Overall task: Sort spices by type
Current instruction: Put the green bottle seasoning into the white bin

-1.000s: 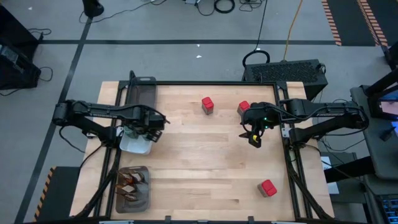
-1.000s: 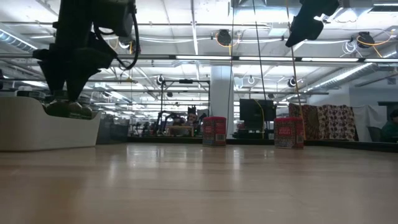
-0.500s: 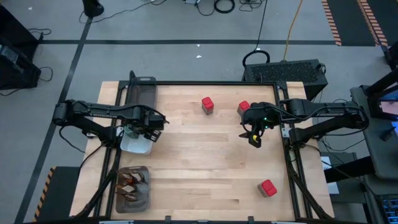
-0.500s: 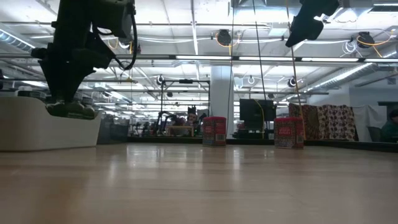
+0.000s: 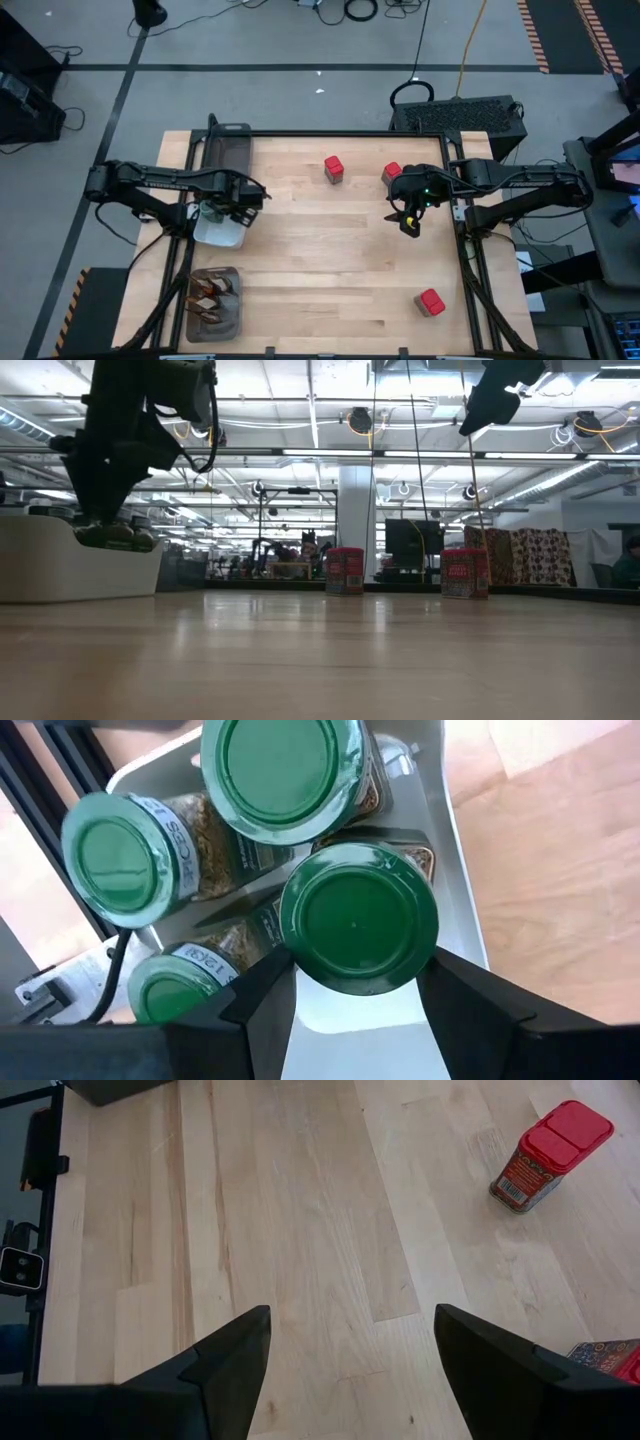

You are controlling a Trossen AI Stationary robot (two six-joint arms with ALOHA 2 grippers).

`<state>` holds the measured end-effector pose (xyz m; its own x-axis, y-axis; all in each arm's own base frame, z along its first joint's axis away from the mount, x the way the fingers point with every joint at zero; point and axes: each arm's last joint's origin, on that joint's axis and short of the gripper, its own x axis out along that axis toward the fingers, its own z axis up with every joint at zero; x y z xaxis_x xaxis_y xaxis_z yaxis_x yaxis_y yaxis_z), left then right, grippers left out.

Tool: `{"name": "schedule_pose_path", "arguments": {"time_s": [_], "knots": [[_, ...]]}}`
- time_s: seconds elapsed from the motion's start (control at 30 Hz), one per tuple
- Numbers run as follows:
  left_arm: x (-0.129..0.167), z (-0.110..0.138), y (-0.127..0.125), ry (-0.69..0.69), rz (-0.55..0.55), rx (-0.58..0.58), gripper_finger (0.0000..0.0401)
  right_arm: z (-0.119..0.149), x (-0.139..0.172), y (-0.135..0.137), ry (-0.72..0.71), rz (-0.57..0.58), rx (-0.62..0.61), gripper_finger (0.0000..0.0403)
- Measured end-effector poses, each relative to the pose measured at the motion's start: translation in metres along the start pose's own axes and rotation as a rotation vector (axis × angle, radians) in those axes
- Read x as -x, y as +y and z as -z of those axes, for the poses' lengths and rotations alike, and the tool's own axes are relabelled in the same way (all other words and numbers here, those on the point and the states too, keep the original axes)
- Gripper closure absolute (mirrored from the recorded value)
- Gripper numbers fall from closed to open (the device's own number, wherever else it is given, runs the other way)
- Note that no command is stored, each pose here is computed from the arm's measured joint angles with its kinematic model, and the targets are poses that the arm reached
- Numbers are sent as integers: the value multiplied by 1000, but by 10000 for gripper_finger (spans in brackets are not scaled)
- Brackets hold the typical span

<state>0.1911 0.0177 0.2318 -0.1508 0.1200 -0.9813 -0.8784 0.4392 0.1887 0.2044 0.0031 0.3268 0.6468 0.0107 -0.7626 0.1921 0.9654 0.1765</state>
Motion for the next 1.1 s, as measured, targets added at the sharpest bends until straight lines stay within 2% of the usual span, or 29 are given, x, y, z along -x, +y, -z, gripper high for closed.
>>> {"name": "schedule_pose_path", "arguments": {"time_s": [0.4,0.8,1.1], "knots": [[0,-1,0,-19,-9,3,195,0,0,0,0,0,0,138],[0,1,0,23,14,2,124,0,0,0,0,0,3,138],[0,-1,0,-24,-12,2,117,0,0,0,0,0,3,138]]}}
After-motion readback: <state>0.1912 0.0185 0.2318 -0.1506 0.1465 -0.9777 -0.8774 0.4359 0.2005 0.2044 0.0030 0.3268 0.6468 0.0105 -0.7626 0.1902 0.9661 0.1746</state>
